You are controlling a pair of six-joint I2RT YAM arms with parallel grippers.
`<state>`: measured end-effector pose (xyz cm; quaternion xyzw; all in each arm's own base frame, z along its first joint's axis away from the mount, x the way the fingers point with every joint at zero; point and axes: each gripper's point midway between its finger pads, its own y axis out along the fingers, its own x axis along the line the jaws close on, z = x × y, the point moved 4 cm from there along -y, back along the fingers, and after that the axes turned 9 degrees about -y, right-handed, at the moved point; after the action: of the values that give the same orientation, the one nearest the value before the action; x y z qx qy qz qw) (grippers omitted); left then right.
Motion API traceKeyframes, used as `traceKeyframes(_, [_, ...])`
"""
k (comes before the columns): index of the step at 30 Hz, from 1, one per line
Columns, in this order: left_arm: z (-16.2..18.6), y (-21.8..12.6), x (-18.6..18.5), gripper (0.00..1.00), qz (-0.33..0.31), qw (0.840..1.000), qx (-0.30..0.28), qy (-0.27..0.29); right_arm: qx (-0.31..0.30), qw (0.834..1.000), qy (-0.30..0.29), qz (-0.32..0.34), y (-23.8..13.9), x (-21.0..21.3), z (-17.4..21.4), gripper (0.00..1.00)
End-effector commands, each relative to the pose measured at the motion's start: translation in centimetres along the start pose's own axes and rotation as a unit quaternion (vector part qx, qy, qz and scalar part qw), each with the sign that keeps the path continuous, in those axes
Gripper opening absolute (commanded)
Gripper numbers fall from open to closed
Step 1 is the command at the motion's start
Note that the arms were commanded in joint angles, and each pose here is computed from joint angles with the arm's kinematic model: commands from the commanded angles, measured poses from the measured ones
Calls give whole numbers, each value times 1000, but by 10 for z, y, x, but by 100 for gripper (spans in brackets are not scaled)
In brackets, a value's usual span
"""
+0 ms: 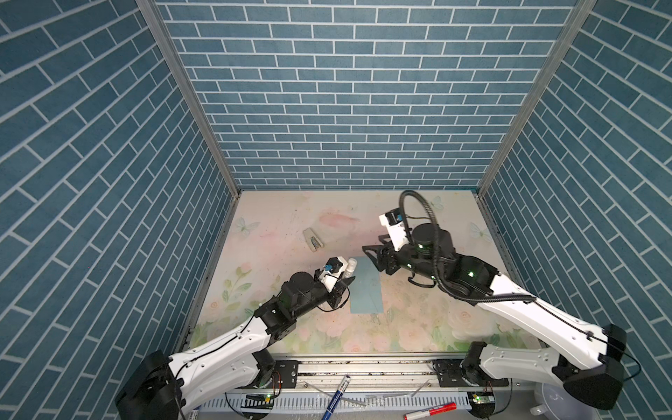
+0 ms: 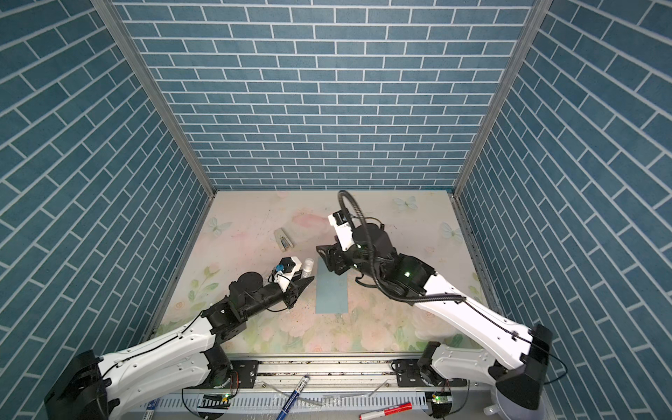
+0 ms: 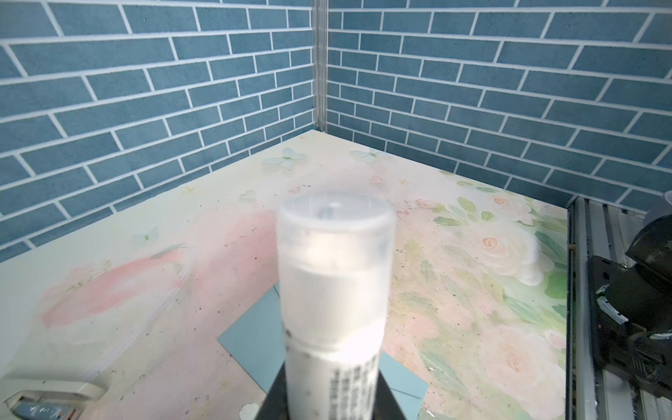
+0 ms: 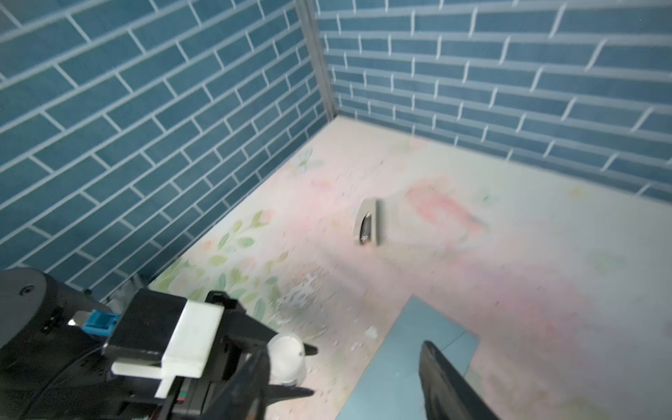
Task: Place the letter into the envelope and seal it
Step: 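Pull the right gripper back while the left gripper lowers the capped glue stick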
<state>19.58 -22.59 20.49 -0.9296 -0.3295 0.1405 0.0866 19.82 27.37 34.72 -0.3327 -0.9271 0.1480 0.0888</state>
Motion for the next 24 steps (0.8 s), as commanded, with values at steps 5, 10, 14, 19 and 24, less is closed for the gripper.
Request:
traceKeyframes(5, [-4,-5,28,0,-84,986,101,-103,-74,995,-17,72,-21,-23,11,86])
traceKeyframes(10, [-4,0,51,0,-128,964,155,-176,-60,993,-14,100,-20,-32,29,88])
traceKeyframes(14, [9,10,69,0,-168,939,208,-216,-46,993,-8,111,-15,-35,39,88])
traceKeyframes(19, [30,26,83,0,-192,915,243,-260,-33,992,-1,126,-13,-40,47,89])
traceKeyframes(24, [53,37,94,0,-211,897,253,-294,-21,991,4,132,-12,-44,55,90])
